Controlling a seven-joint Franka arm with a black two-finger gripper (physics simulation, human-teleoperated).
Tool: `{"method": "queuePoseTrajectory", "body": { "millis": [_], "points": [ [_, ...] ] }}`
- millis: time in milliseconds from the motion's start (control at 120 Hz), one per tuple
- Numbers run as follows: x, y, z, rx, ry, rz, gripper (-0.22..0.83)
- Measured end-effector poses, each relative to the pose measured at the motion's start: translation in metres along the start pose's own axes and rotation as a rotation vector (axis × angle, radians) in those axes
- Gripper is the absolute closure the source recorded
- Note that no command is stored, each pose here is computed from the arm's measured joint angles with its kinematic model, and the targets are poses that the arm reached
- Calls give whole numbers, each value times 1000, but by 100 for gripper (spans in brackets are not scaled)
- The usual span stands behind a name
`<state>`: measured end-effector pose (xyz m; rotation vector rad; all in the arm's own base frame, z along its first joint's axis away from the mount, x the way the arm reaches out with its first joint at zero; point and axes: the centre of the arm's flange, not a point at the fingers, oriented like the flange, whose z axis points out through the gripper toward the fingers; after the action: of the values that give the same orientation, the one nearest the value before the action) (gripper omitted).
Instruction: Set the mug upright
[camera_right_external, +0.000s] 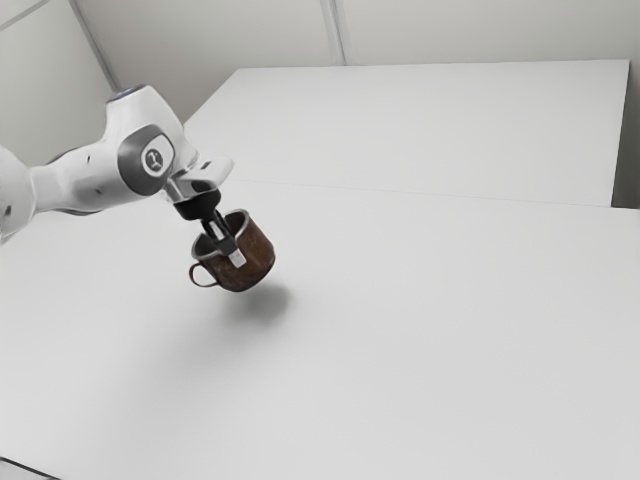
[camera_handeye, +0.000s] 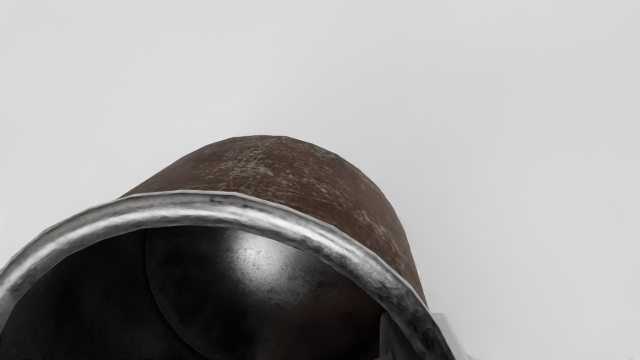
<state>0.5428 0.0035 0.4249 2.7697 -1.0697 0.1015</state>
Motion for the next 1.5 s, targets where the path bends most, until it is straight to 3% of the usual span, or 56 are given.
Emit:
{"method": "queuePoseTrajectory", "body": {
  "millis": [175, 375, 775, 1175, 1500],
  "points": [
    [9, 17, 9, 75, -113, -14, 78],
    [17, 41, 38, 93, -175, -58, 78],
    [46, 81, 73, 118, -172, -107, 78],
    [31, 59, 80, 119, -149, -252, 76],
    [37, 68, 83, 112, -139, -267, 57]
  ]
}}
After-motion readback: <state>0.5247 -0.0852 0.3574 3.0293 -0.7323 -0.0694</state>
